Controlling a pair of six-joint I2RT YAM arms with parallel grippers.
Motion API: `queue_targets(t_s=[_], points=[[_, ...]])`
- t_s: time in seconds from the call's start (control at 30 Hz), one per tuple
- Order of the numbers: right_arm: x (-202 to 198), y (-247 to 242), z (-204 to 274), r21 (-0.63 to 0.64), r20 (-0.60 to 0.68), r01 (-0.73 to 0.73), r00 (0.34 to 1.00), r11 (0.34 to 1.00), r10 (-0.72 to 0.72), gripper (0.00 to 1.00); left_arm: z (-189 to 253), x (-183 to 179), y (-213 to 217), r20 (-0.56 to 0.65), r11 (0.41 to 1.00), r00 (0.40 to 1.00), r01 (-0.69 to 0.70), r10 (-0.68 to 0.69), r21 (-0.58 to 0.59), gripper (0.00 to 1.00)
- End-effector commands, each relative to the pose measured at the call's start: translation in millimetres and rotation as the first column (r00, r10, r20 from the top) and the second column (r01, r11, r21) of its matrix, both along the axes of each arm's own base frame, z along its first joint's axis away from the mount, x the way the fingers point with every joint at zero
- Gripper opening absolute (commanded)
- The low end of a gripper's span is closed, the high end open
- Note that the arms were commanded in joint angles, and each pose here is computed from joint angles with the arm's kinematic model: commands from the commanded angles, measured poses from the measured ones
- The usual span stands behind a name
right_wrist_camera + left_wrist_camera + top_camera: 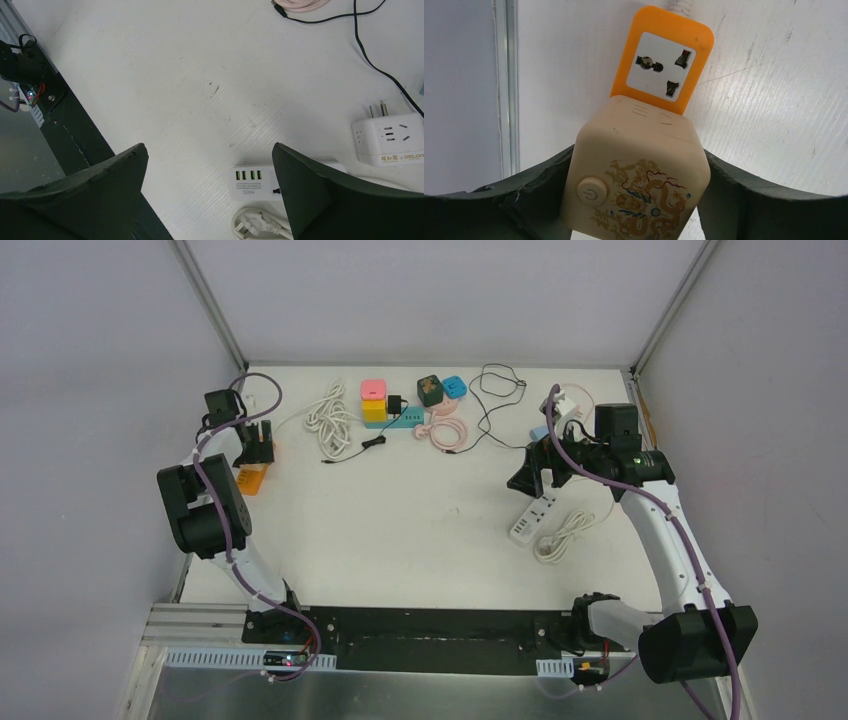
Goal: Pull the plug off the socket
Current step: Move the socket to the center of the board.
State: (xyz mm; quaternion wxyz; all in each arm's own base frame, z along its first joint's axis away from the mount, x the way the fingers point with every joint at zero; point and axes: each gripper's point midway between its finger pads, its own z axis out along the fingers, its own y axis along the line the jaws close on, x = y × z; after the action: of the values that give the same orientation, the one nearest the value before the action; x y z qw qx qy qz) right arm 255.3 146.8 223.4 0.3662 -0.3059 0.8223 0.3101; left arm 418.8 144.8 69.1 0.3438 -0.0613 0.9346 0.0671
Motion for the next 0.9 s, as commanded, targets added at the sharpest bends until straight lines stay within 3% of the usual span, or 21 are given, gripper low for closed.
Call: queue_targets(t_s=[0.0, 0.17, 0.23, 0.33, 0.43, 0.5, 0.6, 0.87], points=[[3.4, 0.4, 8.9, -0.006, 0.038, -0.008, 0.999, 1.000, 0.008, 1.00, 10.3, 12.1, 1.8, 0.038, 1.000, 0.999, 0.014, -0.014, -0.008, 0.73], [3.4, 0.6, 9.2, -0.004, 0.038, -0.009, 0.999, 1.000, 0.009, 1.00, 7.1, 12.4, -1.0, 0.031, 0.999, 0.999, 0.029, -0.028, -0.020, 0.62], [3.3, 0.7, 9.1, -0.004, 0.036, -0.009, 0.999, 1.000, 0.010, 1.00, 7.0, 11.4, -3.4, 0.029, 0.999, 0.999, 0.034, -0.034, -0.028, 0.44], [2.8, 1.4, 8.5, 0.000, 0.031, -0.012, 0.999, 1.000, 0.012, 1.00, 5.3, 7.6, -17.0, 0.016, 0.997, 0.998, 0.066, -0.066, -0.034, 0.35], [2.3, 2.9, 8.0, 0.008, 0.021, -0.018, 1.000, 1.000, 0.018, 1.00, -2.4, -4.4, -43.0, -0.042, 0.993, 0.992, 0.118, -0.118, 0.012, 0.13], [0.8, 4.6, 8.0, 0.015, 0.016, -0.025, 1.000, 1.000, 0.025, 1.00, -3.4, -13.1, -62.9, -0.085, 0.988, 0.986, 0.146, -0.141, 0.049, 0.07], [-0.6, 6.0, 10.4, 0.024, 0.017, -0.032, 0.999, 0.999, 0.032, 1.00, 4.5, -23.2, -89.3, -0.099, 0.989, 0.986, 0.140, -0.135, 0.050, 0.01], [-5.8, 9.0, 13.0, 0.040, 0.016, -0.049, 0.999, 0.998, 0.049, 1.00, 11.1, -74.3, -150.8, -0.071, 0.981, 0.996, 0.045, -0.060, -0.190, 0.00]])
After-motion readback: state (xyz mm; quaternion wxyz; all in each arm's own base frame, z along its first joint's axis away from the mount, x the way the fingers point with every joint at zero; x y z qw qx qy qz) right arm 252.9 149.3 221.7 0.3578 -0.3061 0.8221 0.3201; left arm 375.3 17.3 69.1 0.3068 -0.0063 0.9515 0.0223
